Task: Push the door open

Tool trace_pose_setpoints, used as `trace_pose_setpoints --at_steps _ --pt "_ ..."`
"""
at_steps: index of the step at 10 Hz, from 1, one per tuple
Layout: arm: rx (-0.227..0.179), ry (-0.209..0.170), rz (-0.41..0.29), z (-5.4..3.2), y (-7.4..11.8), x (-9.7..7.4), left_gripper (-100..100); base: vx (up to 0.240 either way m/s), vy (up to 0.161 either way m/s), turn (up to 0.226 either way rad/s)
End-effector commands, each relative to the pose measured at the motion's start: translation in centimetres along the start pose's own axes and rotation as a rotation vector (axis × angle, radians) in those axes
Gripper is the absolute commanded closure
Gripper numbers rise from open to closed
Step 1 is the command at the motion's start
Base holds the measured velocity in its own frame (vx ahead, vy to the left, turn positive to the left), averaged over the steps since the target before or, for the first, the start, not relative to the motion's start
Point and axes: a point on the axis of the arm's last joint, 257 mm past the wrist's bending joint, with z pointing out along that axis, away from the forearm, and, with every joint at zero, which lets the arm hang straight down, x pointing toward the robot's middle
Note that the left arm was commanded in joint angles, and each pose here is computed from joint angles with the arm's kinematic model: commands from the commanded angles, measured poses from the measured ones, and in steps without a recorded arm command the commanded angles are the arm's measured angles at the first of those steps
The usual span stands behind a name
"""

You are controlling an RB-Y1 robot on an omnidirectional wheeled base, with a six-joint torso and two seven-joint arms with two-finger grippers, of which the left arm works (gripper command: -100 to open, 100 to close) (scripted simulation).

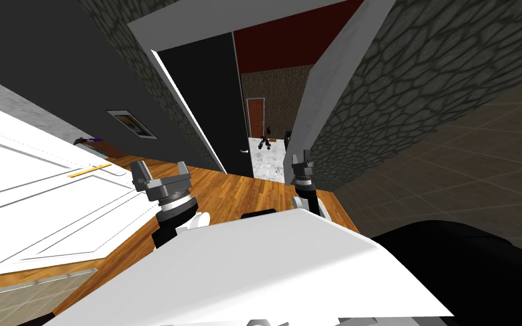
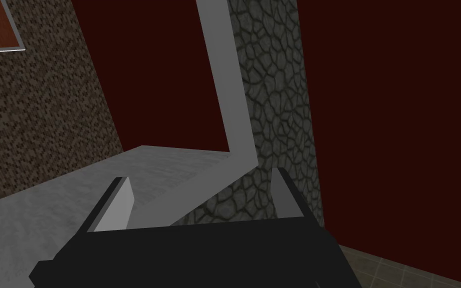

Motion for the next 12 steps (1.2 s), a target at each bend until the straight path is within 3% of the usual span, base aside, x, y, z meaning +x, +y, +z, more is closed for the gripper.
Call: trace_pose_setpoints --at_steps 1,2,12 --pt "-0.019 0.006 -0.006 -0.26 1.2 0.2 -100 0.058 0.001 -0.020" --pt "-0.019 0.006 -0.006 -0.26 1.2 0.2 -100 0.078 0.012 0.000" --pt "-0.149 0.050 -0.043 -2.51 9.4 1.9 -100 0.091 0.015 -0.010"
